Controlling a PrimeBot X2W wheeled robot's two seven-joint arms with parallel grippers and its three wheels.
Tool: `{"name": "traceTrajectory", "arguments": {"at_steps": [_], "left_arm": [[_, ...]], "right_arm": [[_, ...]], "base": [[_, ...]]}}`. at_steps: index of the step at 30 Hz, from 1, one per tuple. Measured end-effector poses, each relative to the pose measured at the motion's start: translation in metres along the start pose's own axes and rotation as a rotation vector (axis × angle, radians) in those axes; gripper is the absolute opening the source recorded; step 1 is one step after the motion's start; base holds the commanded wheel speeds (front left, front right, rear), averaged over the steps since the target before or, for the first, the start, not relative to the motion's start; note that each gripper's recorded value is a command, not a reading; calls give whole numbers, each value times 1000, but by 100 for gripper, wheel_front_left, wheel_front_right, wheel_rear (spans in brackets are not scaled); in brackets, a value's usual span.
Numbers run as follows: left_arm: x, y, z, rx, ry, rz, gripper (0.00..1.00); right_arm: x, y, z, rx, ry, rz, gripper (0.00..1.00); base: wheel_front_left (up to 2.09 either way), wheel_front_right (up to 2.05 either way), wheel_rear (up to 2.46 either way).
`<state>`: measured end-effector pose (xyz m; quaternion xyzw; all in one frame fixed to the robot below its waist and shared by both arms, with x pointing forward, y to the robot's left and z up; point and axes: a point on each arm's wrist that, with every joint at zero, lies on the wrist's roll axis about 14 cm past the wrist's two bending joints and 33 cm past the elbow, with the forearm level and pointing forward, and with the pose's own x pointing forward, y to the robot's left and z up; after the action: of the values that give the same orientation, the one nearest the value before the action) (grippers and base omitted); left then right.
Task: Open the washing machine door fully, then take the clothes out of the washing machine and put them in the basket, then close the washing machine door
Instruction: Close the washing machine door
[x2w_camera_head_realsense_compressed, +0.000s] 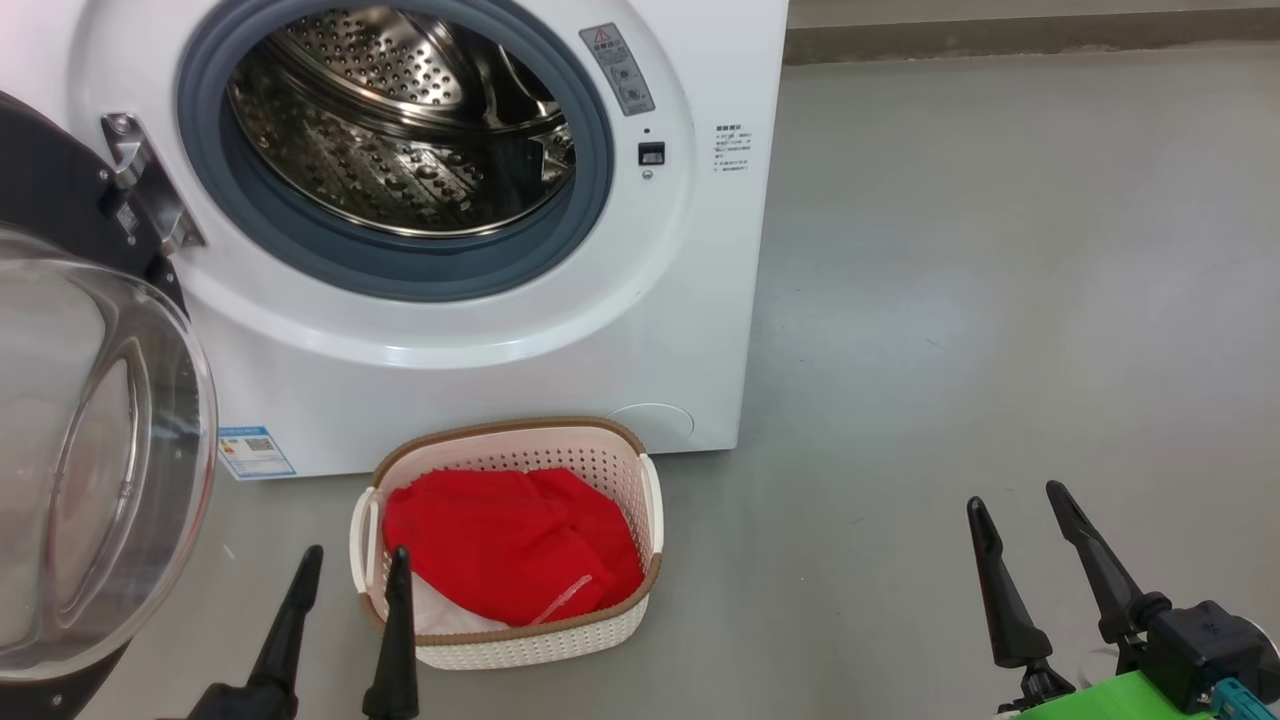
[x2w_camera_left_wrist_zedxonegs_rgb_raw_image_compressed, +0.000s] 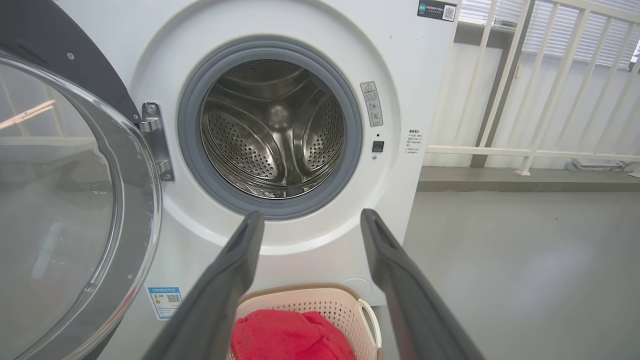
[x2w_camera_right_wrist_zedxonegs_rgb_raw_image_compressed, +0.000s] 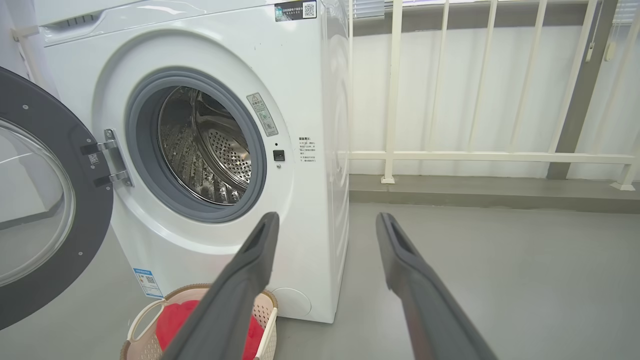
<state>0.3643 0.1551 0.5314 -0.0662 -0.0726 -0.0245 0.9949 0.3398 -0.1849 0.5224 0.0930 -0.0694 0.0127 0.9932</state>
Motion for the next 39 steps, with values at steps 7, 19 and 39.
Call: {"name": "traceTrajectory", "arguments": {"at_steps": [7, 19, 39], "left_arm": [[-2, 4, 2, 16, -4, 19, 100], [-13, 29, 13, 56, -32, 97, 100], [-76, 101, 40, 113, -76, 382, 100]], "right_arm": [[2, 3, 0, 2, 0, 11, 100], [9, 35, -15, 21, 44, 108, 100], [36, 123, -37, 59, 98, 378, 100]], "base": [[0, 0, 0], [0, 0, 0], [0, 0, 0]]}}
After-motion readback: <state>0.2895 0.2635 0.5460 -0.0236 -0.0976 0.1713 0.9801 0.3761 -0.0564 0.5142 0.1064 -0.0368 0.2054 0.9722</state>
